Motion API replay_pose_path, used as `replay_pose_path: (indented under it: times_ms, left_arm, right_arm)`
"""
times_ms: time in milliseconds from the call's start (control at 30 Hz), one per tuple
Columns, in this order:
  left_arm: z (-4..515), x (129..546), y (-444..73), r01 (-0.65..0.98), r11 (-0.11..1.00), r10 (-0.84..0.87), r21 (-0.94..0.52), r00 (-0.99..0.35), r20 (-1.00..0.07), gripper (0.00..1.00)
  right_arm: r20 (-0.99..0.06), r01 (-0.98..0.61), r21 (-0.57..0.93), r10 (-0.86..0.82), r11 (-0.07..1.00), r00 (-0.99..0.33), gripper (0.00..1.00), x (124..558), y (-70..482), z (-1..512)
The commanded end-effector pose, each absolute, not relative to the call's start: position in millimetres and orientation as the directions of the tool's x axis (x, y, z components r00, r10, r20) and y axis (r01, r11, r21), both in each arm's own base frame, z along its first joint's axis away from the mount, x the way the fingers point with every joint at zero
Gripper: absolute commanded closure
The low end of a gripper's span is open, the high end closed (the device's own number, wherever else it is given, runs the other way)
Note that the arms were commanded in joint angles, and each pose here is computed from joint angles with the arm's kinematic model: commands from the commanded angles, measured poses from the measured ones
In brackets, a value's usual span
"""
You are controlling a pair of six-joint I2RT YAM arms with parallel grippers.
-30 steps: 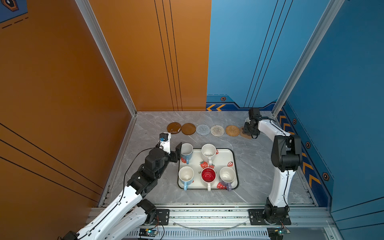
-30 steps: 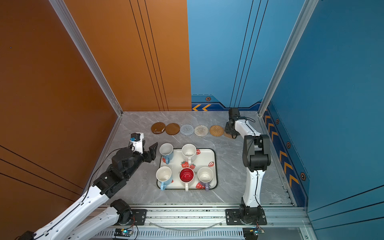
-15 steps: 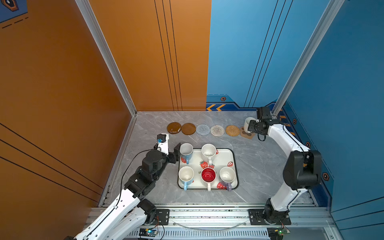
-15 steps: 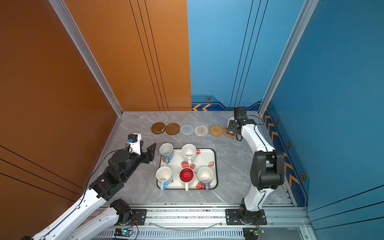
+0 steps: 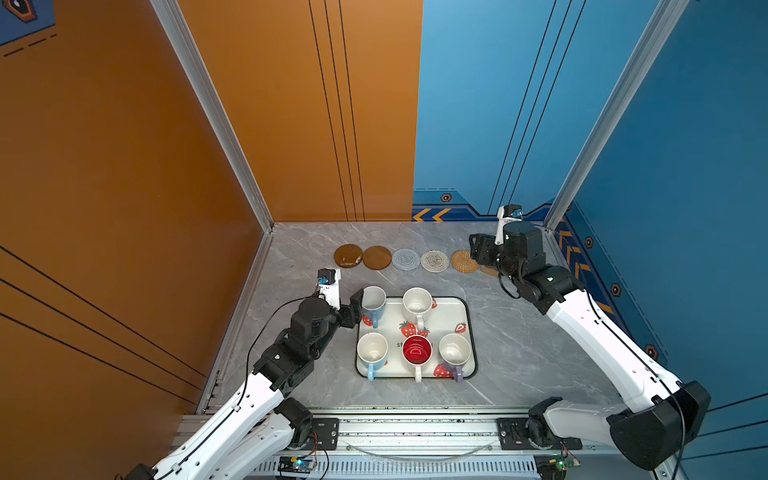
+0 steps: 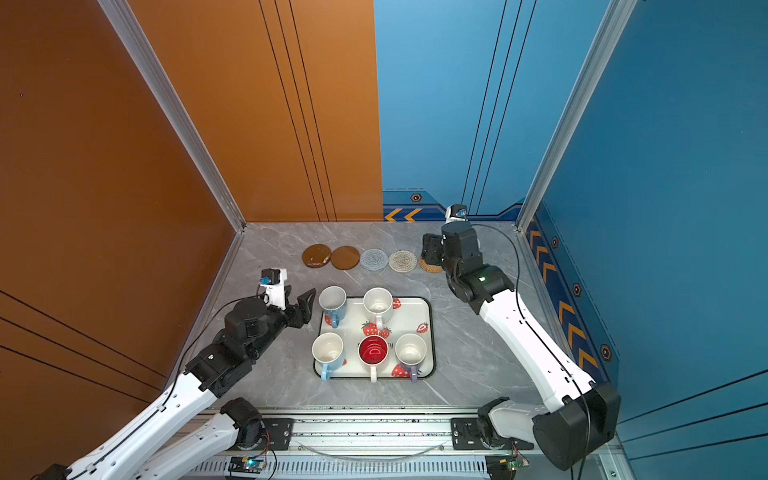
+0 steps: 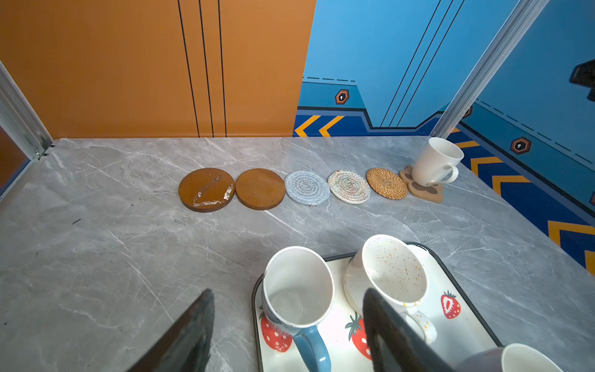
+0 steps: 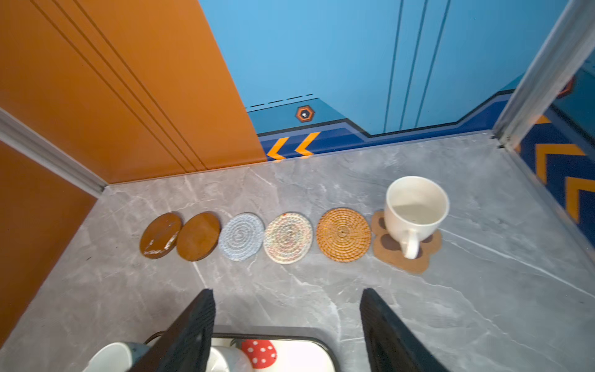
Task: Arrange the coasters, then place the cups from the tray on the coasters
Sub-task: 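Raise the right gripper off the mug and draw it back toward the tray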
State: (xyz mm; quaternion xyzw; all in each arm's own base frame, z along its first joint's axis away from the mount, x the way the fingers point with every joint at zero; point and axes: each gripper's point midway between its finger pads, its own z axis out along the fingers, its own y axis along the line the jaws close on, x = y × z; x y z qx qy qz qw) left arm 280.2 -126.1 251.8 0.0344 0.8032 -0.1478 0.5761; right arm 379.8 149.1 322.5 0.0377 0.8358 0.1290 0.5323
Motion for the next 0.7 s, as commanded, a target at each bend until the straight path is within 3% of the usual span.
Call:
replay_pose_path:
  times_ms: [0, 133, 267, 433, 667]
  left_arm:
    - [260.8, 284.4, -123.1, 0.188, 0.951, -0.172, -0.246, -0.342, -0.924, 0.28]
    - [258.7, 286.0, -130.3, 0.198, 0.946, -0.168, -0.256, -0.377, -0.911, 0.28]
    - [245.9, 285.1, -128.9, 0.169, 0.96, -0.129, -0.223, -0.442, -0.888, 0.28]
    - [234.9, 285.6, -127.3, 0.131, 0.972, -0.102, -0.194, -0.511, -0.854, 0.28]
    - [237.8, 274.6, -145.1, 0.196, 0.959, -0.056, -0.203, -0.572, -0.818, 0.27]
  right_arm:
    - [-0.893, -0.097, 0.336, 0.283, 0.937, -0.351, 0.31, 364.0, 175.4, 336.4]
    - [-0.895, -0.1, 0.369, 0.324, 0.924, -0.306, 0.32, 353.5, 193.8, 327.4]
    - [-0.887, -0.103, 0.364, 0.311, 0.926, -0.342, 0.32, 347.9, 205.8, 307.3]
    - [-0.888, -0.066, 0.335, 0.292, 0.94, -0.355, 0.32, 345.4, 195.8, 291.6]
    - [-0.874, -0.009, 0.367, 0.342, 0.93, -0.346, 0.31, 346.4, 167.0, 275.0]
